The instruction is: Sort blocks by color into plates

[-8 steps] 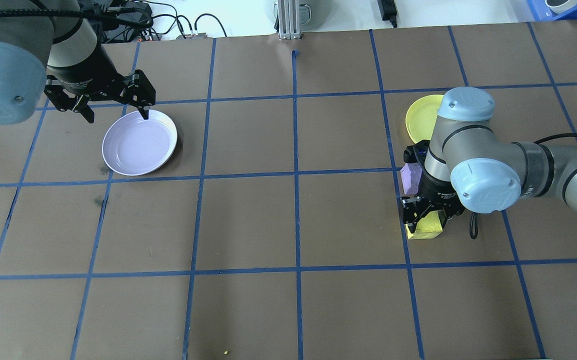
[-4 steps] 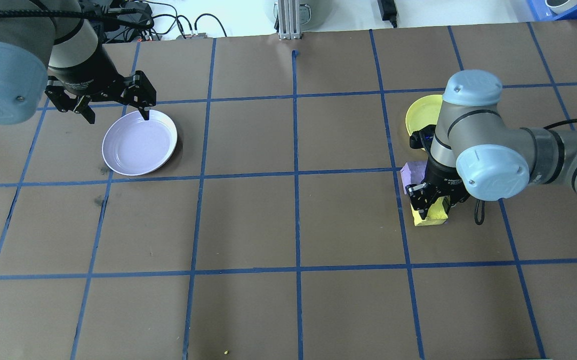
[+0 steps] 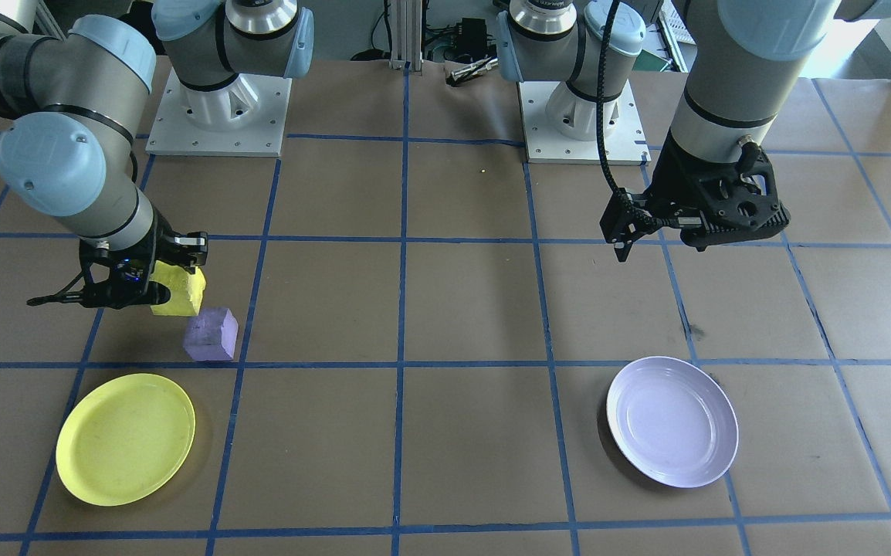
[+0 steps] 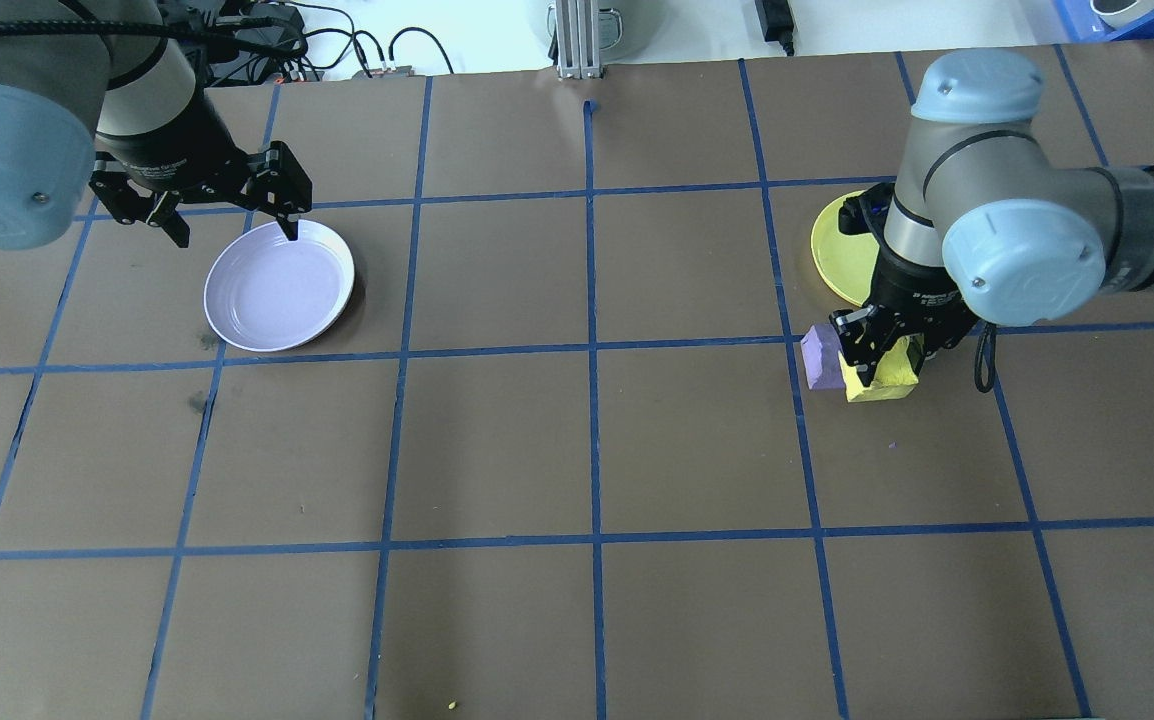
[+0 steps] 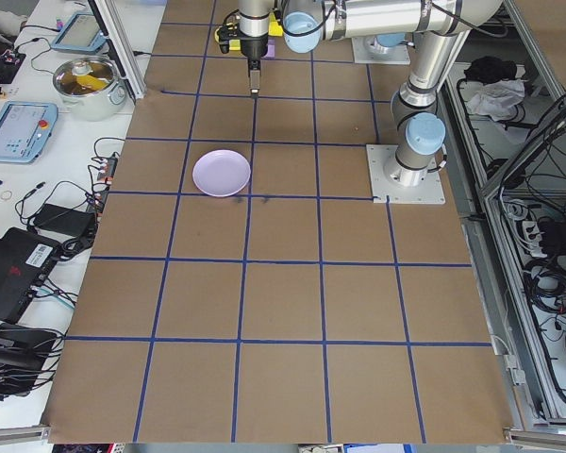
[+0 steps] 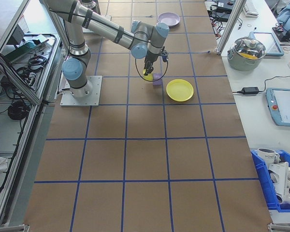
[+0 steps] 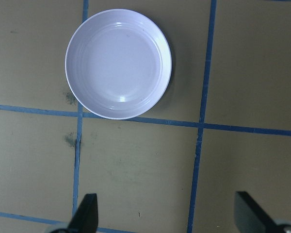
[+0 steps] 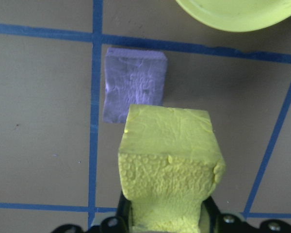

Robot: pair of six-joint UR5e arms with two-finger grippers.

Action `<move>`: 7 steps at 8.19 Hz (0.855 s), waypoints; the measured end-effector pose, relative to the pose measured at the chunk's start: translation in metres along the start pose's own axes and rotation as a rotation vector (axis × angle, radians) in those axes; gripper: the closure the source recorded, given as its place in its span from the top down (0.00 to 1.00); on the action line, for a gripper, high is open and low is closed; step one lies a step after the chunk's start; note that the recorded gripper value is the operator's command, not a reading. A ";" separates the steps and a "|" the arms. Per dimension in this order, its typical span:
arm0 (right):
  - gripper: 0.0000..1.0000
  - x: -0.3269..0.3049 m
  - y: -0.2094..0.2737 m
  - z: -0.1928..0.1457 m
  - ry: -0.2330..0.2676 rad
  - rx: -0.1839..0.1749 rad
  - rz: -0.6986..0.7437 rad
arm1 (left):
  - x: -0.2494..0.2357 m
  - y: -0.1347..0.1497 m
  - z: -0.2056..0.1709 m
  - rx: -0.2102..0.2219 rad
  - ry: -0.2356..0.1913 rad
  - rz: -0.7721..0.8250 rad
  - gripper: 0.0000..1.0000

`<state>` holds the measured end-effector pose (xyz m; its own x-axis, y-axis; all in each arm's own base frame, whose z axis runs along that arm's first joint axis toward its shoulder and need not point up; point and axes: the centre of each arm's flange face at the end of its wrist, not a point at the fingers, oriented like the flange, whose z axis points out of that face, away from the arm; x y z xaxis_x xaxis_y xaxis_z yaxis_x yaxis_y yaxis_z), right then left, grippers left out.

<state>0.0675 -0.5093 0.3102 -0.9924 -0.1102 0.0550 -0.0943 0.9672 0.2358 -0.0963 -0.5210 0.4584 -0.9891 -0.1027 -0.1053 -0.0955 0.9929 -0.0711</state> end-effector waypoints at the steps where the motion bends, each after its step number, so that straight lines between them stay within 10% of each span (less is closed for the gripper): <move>1: 0.47 0.019 -0.011 -0.010 -0.009 0.019 0.020 | 0.000 0.000 0.000 0.001 0.001 0.000 1.00; 3: 0.47 0.049 -0.058 -0.008 -0.010 0.043 0.021 | 0.000 0.000 -0.001 0.003 0.002 0.000 1.00; 5: 1.00 0.065 -0.108 0.001 -0.001 0.065 0.008 | 0.000 -0.001 0.000 0.003 0.002 0.000 1.00; 7: 1.00 0.073 -0.139 0.016 0.016 0.094 -0.044 | 0.000 -0.001 0.000 0.003 0.002 0.000 1.00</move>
<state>0.0069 -0.6484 0.2660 -0.9858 -0.1561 0.0617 -0.1458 0.9785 0.1462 -0.0965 -0.5219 0.4583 -0.9894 -0.1028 -0.1029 -0.0955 0.9927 -0.0738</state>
